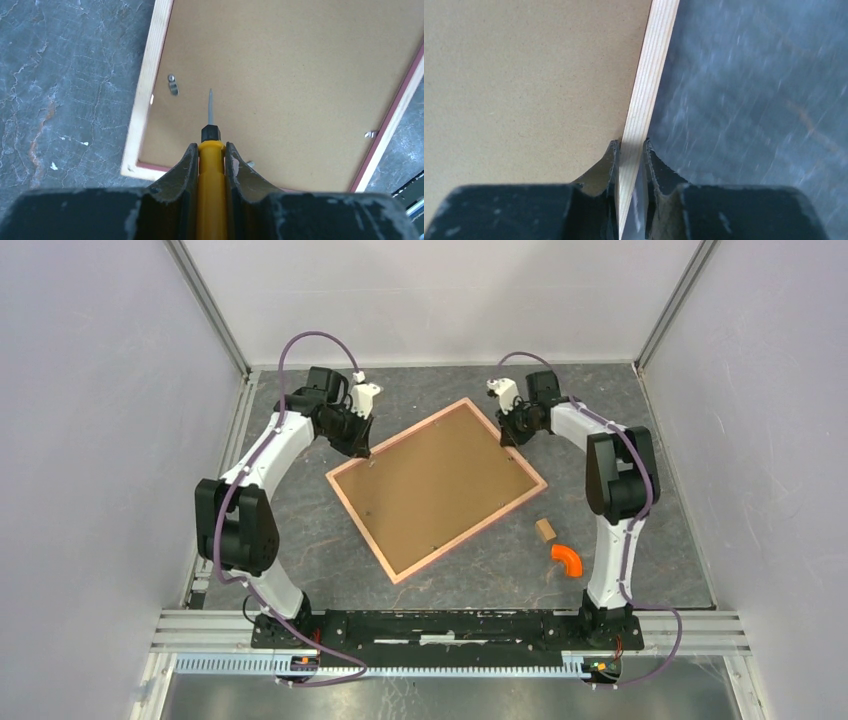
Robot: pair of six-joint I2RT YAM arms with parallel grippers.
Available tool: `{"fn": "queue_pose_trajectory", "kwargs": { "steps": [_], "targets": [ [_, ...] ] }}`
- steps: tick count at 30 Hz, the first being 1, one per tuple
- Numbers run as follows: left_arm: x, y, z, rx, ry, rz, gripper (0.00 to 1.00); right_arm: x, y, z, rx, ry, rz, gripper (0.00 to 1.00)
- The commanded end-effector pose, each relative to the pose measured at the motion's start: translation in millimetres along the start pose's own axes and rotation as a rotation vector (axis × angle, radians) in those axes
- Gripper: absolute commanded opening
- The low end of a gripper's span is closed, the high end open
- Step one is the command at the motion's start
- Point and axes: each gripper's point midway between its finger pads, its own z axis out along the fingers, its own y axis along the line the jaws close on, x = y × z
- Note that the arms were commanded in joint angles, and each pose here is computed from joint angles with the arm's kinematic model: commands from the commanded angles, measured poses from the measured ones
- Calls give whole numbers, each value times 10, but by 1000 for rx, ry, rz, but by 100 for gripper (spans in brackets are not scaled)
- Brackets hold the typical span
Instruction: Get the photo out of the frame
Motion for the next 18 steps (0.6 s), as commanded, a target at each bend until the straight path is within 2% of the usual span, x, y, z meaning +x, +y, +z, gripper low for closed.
{"fn": "queue_pose_trajectory", "kwargs": {
  "steps": [1,5,8,11,13,15,18],
  "targets": [
    [-125,-70,-123,29,-78,-35,2,-388,178,292,-128,-53,-256,14],
    [-55,-65,-79,51,-68,-73,2,-874,230,527,-122,-97,-512,14],
    [-9,-107,-64,85,-66,-115,2,-1336,304,591,-95,-195,-647,17],
    [15,-133,-92,92,-69,-134,2,-1890,285,393,10,-337,-618,36],
    [26,-144,-125,89,-76,-139,2,-2150,252,116,68,-415,-504,57],
    [14,-152,-170,83,-95,-142,2,-2195,320,-140,76,-439,-412,70],
    [1,-174,-223,79,-125,-143,2,-2025,431,-553,107,-436,-257,81]
  ]
}}
